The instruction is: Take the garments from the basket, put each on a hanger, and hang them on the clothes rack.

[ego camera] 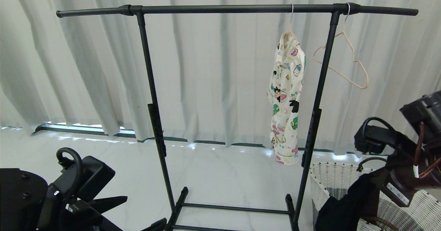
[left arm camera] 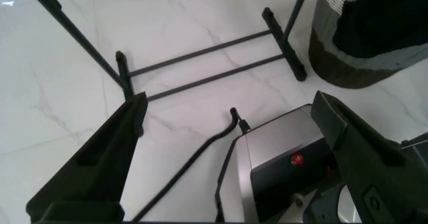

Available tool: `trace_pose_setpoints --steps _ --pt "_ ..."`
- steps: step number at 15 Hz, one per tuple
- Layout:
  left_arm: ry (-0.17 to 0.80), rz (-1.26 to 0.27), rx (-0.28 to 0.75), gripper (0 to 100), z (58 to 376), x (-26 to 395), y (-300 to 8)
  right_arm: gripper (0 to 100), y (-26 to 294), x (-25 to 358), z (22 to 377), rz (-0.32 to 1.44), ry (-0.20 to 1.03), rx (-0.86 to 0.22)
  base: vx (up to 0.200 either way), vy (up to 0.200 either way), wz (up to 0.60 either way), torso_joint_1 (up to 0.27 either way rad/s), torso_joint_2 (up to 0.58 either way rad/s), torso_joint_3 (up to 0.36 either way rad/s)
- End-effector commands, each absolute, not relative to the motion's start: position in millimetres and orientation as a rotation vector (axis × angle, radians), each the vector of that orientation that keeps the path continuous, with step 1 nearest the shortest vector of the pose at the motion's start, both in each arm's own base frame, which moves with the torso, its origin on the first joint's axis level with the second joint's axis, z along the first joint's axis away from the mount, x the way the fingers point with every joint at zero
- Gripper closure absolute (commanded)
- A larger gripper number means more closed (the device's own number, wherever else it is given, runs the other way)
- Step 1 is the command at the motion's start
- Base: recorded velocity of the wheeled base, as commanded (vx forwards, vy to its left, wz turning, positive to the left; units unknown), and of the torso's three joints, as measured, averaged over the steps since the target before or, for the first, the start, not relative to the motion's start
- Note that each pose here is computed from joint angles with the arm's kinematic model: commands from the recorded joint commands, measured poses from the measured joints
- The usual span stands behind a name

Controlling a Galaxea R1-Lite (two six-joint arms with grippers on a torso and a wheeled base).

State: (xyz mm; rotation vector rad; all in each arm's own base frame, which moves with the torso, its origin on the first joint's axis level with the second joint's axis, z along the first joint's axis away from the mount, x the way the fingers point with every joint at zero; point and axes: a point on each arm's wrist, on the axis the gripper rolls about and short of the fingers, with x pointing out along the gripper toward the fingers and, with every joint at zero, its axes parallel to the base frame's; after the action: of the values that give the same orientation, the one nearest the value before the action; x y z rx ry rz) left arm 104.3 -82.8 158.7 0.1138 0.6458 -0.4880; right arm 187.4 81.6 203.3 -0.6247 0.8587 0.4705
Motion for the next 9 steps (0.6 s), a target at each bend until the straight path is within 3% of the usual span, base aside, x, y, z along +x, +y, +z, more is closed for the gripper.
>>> trace_pose_setpoints --steps 1,3,6,9 --pt "0.649 -0.49 0.116 0 158 104 -83 100 93 185 222 0.504 0.787 -0.623 -0.2 0.0 0.0 0.002 0.01 0.002" --pt "0.652 -0.502 0.122 0 157 103 -85 100 106 190 226 0.535 0.776 -0.614 -0.2 0.0 0.0 0.002 0.0 -0.002" --pt "0.67 -0.572 0.144 0 154 107 -100 100 133 201 233 0.62 0.753 -0.563 0.0 0.0 0.0 0.0 0.0 0.0" --pt "0.602 -0.642 0.114 0 158 126 -130 100 163 211 243 0.753 0.721 -0.488 0.0 0.0 0.0 0.0 0.0 0.0"
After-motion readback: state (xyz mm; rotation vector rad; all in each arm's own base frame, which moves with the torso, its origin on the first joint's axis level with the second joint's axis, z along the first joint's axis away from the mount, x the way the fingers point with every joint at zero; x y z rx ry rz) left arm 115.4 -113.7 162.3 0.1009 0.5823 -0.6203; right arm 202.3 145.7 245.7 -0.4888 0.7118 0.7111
